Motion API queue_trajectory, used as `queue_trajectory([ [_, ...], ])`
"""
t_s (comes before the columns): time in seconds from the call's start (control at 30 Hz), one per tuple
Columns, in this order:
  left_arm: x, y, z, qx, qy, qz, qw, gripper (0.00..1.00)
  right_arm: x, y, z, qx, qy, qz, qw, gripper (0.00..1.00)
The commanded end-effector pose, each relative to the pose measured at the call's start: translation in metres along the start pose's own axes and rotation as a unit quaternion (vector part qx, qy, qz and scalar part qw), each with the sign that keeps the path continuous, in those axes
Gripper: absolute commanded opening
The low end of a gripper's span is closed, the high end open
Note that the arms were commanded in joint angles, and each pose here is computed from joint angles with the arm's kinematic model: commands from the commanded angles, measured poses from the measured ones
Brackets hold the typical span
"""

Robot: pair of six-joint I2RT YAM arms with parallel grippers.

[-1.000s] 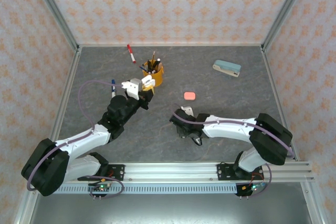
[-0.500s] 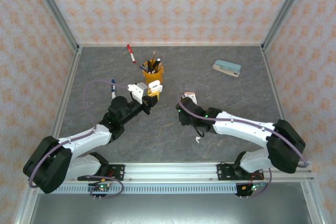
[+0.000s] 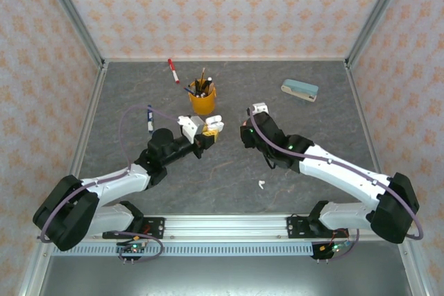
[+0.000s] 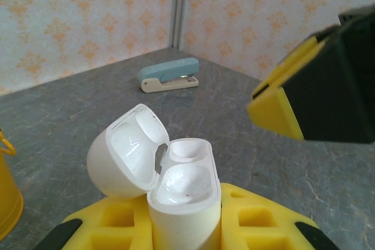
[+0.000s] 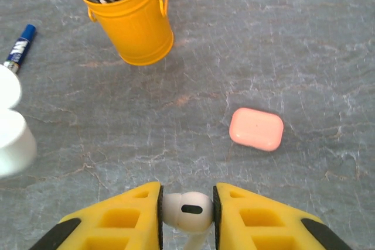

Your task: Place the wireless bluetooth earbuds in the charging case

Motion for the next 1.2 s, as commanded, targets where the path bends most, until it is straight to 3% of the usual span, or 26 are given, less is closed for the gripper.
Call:
queue_trajectory([
  [0.0, -0.005, 0.022, 0.004, -0.021, -0.001, 0.054, 0.998, 0.0, 0.011, 0.04, -0.023, -0.062, 0.022, -0.003, 0.998, 0.26],
  [0.27, 0.001, 0.04, 0.006, -0.016, 0.056, 0.142, 0.988, 0.0, 0.027, 0.074, -0.049, -0.109, 0.06, -0.013, 0.992, 0.26],
  [0.47, -0.005, 0.057, 0.008, -0.042, 0.057, 0.181, 0.981, 0.0, 0.043, 0.09, -0.064, -0.132, 0.103, -0.023, 0.986, 0.26],
  [1.17, -0.016, 0.1, 0.008, -0.11, 0.035, 0.172, 0.978, 0.0, 0.079, 0.098, -0.076, -0.14, 0.201, -0.037, 0.969, 0.25],
])
Point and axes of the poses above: each hand's point on the last joint's axis, 136 mm out from that joint toward the fingers, its own z axis out along the fingers, its own x axis along the line the jaws close on, y = z × x, the point moved 1 cm from there along -z, back along the fingers, and after that the axes turned 10 degrees about z, right-handed, at the moved point
